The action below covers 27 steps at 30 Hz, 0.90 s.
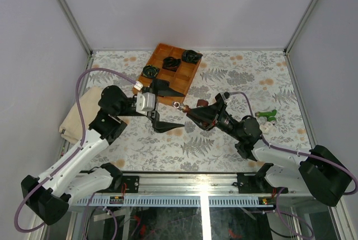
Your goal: Install the water faucets
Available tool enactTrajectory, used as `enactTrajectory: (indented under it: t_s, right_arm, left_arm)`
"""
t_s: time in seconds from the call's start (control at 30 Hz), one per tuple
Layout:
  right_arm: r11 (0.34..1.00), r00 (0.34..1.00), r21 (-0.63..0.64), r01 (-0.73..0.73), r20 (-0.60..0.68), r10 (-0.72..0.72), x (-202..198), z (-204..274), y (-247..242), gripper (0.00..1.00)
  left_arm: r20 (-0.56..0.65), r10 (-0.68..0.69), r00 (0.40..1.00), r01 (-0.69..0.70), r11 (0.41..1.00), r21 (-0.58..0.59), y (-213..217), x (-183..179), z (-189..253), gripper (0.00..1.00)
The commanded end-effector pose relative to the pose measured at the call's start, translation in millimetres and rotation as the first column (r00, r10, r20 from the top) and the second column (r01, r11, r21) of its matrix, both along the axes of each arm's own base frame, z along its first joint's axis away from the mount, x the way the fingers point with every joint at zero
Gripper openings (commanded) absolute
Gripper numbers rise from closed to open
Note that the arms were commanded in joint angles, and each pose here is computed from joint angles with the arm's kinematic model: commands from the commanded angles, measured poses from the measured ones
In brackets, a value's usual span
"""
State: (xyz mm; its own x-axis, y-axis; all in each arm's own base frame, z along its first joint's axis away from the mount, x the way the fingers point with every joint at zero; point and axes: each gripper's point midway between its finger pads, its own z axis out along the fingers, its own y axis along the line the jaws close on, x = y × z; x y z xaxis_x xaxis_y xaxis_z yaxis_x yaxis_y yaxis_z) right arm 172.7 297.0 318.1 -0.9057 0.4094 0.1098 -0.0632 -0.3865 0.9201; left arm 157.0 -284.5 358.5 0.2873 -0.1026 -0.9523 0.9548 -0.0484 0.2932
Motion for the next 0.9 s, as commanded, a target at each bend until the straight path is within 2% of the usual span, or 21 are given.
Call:
enactTrajectory:
  t_s: [0.0, 0.17, 0.27, 0.33, 0.4, 0.47, 0.53, 0.6, 0.73, 0.87]
  right_arm:
    - [0.994, 0.989, 0.087, 0.063, 0.131, -0.074, -1, 39, -11, 0.00]
    - [0.993, 0.979, 0.069, 0.091, 0.179, -0.102, 1, 42, -9, 0.00]
    - [0.993, 0.973, 0.059, 0.100, 0.202, -0.110, 1, 43, -8, 0.00]
    - [0.993, 0.970, 0.055, 0.109, 0.213, -0.118, 1, 44, -8, 0.00]
    - [0.992, 0.966, 0.042, 0.122, 0.224, -0.129, 2, 44, -8, 0.00]
    - [0.991, 0.962, 0.025, 0.135, 0.236, -0.137, 3, 44, -8, 0.00]
    - [0.989, 0.957, 0.016, 0.148, 0.250, -0.147, 3, 46, -8, 0.00]
    - [0.987, 0.951, 0.013, 0.161, 0.265, -0.158, 3, 49, -9, 0.00]
    - [0.985, 0.943, 0.003, 0.175, 0.287, -0.169, 1, 52, -11, 0.00]
    - [0.983, 0.939, 0.008, 0.182, 0.295, -0.176, 0, 54, -13, 0.00]
  left_arm:
    - [-0.072, 0.123, 0.990, -0.135, 0.971, -0.195, 9, 8, 57, 1.00]
    - [-0.324, 0.202, 0.924, -0.303, 0.905, -0.299, 29, 14, 94, 1.00]
    - [-0.537, 0.225, 0.813, -0.432, 0.851, -0.297, 45, 21, 105, 1.00]
    - [-0.663, 0.290, 0.690, -0.542, 0.814, -0.207, 55, 32, 99, 1.00]
    - [-0.775, 0.340, 0.533, -0.636, 0.765, -0.102, 65, 44, 87, 1.00]
    - [-0.859, 0.349, 0.374, -0.667, 0.745, 0.012, 67, 49, 68, 1.00]
    - [-0.910, 0.341, 0.235, -0.662, 0.742, 0.106, 65, 49, 51, 1.00]
    - [-0.928, 0.343, 0.147, -0.647, 0.743, 0.172, 64, 47, 39, 0.98]
    - [-0.947, 0.320, 0.032, -0.597, 0.766, 0.239, 58, 41, 25, 0.90]
    - [-0.955, 0.296, -0.036, -0.563, 0.783, 0.264, 51, 41, 14, 0.86]
